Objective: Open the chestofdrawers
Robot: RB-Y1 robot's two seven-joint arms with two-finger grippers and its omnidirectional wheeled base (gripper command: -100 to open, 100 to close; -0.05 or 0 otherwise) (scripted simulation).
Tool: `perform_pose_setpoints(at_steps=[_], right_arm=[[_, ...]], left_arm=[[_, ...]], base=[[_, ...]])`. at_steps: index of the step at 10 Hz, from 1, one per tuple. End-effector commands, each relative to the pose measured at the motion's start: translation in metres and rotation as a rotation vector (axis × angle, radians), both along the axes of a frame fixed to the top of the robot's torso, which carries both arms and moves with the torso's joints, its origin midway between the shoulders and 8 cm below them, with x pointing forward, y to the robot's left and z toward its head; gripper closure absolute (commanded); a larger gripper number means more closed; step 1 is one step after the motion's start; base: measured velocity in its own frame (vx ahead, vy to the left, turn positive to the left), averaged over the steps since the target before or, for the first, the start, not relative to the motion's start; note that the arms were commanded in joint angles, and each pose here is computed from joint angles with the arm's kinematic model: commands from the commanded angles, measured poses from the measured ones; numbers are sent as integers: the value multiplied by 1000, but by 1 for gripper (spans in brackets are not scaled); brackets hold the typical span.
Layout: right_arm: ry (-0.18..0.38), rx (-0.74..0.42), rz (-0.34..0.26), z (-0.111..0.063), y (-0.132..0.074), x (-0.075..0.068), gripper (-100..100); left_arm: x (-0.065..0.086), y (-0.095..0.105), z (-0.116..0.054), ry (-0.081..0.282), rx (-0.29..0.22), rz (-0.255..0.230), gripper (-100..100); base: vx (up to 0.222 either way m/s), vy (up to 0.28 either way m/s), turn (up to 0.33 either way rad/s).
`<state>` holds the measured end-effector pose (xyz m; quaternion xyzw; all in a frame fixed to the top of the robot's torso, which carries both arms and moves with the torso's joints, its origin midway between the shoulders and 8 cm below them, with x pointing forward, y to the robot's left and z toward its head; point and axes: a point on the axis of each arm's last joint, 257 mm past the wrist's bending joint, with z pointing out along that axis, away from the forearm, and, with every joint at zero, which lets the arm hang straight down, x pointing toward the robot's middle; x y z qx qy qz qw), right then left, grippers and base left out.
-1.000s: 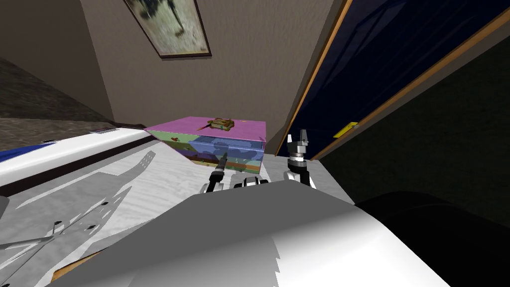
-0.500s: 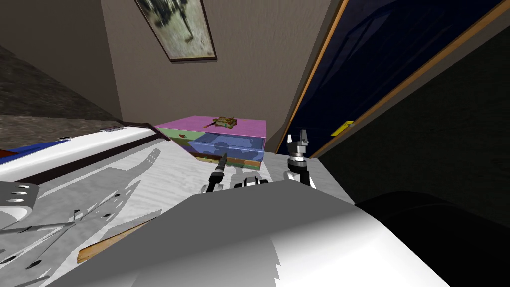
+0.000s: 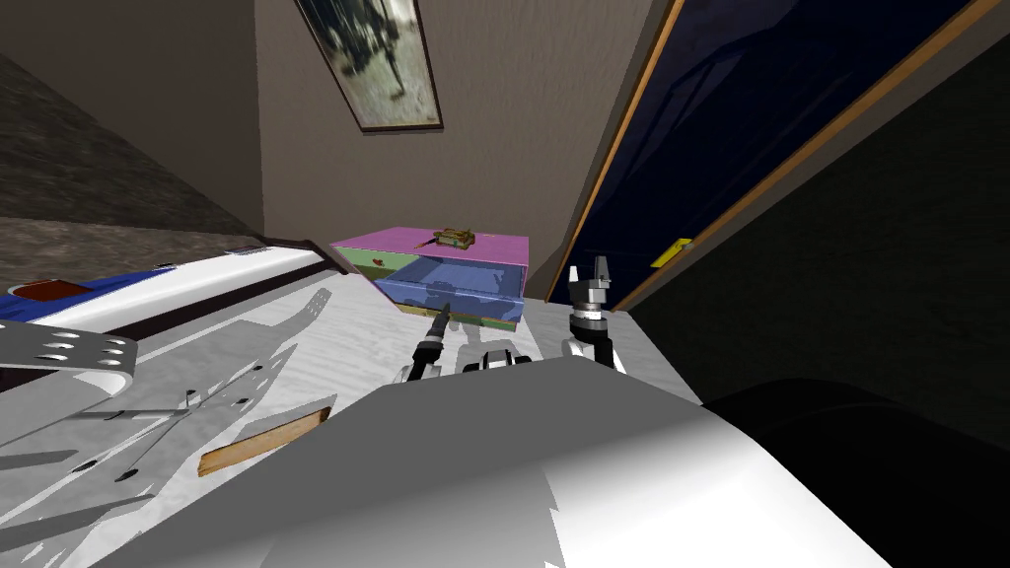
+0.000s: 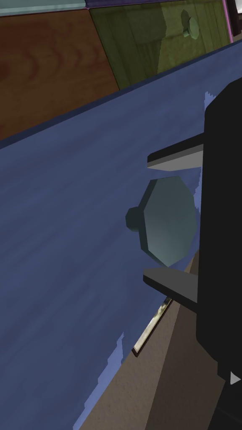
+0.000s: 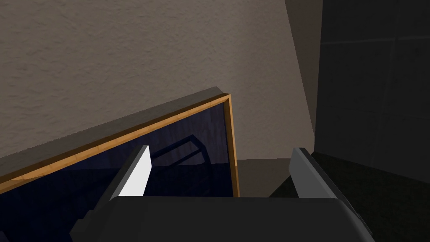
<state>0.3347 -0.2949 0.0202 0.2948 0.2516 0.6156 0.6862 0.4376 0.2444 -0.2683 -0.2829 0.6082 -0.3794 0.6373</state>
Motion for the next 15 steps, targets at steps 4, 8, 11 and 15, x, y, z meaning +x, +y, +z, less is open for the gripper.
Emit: perform_pose_setpoints(at_steps=[4,8,11,15], right_arm=[[0,0,0,0,0,0,0],[0,0,0,0,0,0,0],[0,0,0,0,0,0,0],[0,0,0,0,0,0,0]], left_arm=[[35,-2,11,-19,-4,-26,-100],[52,3,32,-19,-4,-18,-100],[63,6,49,-19,-6,-12,-100],[60,11,32,27,-9,-2,0]], base=[[-69,-4,29],[-47,1,-20],[-45,-4,-18],[-15,-1,-7]])
